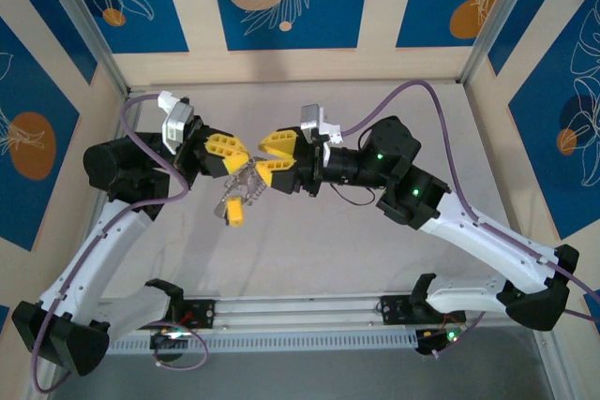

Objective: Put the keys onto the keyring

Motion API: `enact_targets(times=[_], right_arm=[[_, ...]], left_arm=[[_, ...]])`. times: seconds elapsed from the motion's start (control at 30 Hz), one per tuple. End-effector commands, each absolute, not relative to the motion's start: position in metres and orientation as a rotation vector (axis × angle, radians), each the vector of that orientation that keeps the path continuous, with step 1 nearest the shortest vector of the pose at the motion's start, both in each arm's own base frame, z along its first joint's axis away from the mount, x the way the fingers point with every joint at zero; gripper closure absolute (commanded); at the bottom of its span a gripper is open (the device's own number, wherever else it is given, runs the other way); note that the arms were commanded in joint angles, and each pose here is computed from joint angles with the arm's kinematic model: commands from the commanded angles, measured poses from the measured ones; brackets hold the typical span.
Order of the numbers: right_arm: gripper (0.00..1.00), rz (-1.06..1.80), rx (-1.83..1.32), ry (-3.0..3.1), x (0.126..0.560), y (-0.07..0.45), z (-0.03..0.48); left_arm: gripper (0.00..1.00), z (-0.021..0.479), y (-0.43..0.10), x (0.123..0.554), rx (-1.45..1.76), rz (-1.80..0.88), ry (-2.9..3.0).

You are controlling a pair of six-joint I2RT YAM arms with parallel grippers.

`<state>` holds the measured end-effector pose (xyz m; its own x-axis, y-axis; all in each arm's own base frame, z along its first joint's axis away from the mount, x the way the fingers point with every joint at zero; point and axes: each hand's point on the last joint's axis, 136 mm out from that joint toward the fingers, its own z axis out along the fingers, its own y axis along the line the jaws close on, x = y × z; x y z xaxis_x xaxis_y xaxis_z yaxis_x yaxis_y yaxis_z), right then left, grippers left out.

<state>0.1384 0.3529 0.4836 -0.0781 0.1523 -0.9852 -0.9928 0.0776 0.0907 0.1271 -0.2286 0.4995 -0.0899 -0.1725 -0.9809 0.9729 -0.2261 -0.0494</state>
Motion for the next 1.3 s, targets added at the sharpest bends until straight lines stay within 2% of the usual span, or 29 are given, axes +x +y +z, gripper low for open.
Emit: enact_targets(times=[0.0, 0.43, 0.97, 1.07, 1.27], right_arm=[[0.56, 1.305, -0.978, 1.129, 0.125, 0.342, 0.504], [0.54, 1.302, -0.965, 1.133, 0.126, 0.341, 0.501], [0.59, 1.340, -0.997, 1.151, 0.129, 0.356, 0.496], [0.65, 1.343, -0.994, 1.144, 0.128, 0.356, 0.498], [0.91, 1.342, -1.005, 1.148, 0.128, 0.359, 0.495]], left_arm=[[1.00, 0.508, -0.227, 0.124, 1.174, -1.486, 0.957], [1.00, 0.513, -0.227, 0.122, 1.176, -1.497, 0.940], [1.00, 0.512, -0.225, 0.118, 1.181, -1.502, 0.936], [1.00, 0.512, -0.225, 0.117, 1.180, -1.502, 0.937], [1.00, 0.513, -0.225, 0.117, 1.175, -1.500, 0.932]])
